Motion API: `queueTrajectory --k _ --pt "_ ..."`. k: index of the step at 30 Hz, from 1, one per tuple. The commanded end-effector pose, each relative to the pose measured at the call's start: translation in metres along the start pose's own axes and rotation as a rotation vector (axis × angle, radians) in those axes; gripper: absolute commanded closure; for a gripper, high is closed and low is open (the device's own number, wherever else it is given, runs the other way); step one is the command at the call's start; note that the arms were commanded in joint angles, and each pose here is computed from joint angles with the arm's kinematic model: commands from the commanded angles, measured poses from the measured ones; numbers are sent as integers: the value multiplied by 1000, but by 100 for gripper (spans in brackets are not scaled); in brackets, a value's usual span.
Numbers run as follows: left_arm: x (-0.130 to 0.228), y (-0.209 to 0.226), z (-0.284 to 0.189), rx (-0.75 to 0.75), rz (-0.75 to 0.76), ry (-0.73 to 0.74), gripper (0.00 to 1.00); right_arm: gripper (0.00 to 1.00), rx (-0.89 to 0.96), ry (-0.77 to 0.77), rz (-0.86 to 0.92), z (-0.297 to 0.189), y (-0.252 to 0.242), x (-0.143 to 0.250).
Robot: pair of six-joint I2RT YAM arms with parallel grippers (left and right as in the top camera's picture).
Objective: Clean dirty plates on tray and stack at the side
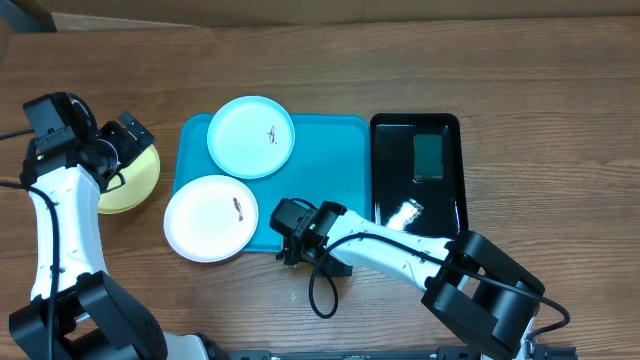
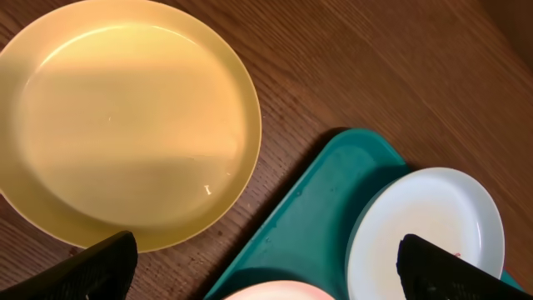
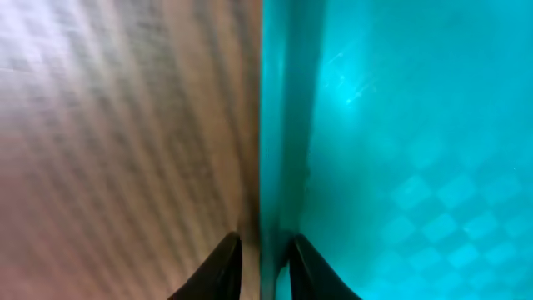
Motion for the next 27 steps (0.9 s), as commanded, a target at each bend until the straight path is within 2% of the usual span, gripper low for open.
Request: queueTrajectory --k 1,6,8,10,14,15,18,19,20,23,27 --pt "0 -4 1 14 -9 4 0 77 -104 -110 16 -25 10 -23" --pt "0 -4 1 14 -9 4 0 73 -78 -235 111 -66 -5 -43" --pt "0 -4 1 14 -9 4 0 66 -70 -264 150 -78 -15 -47" --pt "0 -4 1 14 -9 4 0 62 -68 -286 222 -86 -28 -49" --pt "0 -4 1 14 -9 4 0 62 -91 -331 418 -96 -60 -48" --pt "0 -4 1 14 -9 4 0 62 -122 -343 466 -97 -67 -47" --pt "0 -4 1 14 -9 4 0 51 -274 -393 595 -101 -78 -47" --pt "0 -4 1 14 -9 4 0 50 -432 -443 692 -109 -83 -51" --pt "0 -4 1 14 -9 4 0 50 -503 -458 759 -113 -86 -52" --pt "0 -4 1 14 -9 4 0 45 -568 -430 932 -113 -100 -42" --pt "0 -4 1 14 -9 4 0 32 -566 -364 861 -107 -86 -30"
Point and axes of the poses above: each gripper's point midway between its finger pads, its own z axis out along the fingers, its own y axis along the line the jaws close on, x = y × z, the point moved 2 cm from there along -z, back along the fingers, and after that the axes turned 15 degrees about z, right-handed, at the moved point
